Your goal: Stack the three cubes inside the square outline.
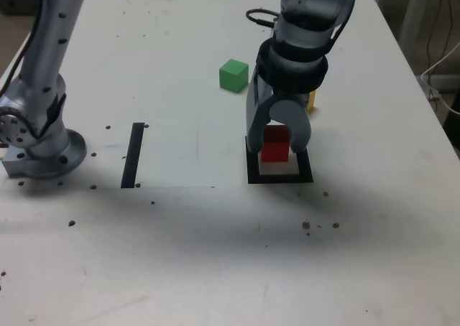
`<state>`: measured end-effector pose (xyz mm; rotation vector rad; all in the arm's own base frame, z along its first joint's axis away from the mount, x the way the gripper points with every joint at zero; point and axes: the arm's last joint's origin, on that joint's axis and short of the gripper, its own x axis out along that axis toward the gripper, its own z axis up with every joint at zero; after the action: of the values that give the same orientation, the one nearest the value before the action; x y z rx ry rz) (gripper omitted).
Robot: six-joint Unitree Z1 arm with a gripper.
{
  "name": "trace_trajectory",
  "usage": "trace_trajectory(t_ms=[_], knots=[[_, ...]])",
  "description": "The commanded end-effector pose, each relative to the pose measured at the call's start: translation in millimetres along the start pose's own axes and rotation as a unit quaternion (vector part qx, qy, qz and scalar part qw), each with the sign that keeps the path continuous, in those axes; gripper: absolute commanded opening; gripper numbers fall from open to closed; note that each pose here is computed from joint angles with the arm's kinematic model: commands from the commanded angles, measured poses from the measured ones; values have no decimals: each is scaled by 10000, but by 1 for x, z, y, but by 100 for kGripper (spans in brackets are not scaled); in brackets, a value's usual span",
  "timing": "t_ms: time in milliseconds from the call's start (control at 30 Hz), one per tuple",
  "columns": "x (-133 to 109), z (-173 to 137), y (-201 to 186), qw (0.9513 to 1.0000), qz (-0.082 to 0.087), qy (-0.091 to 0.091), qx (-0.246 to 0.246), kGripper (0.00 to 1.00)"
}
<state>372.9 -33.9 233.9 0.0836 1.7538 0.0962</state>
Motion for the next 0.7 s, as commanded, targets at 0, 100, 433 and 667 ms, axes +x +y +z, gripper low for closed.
trace_trajectory(t_ms=[0, 100, 433, 667], knots=[[4, 1, 0, 10000, -1, 35, -13, 24], [7, 2, 0, 10000, 3, 41, -12, 25], [13, 4, 0, 9999, 16, 116, 55, 44], [18, 8, 0, 9997, -11, 181, 182, 78]])
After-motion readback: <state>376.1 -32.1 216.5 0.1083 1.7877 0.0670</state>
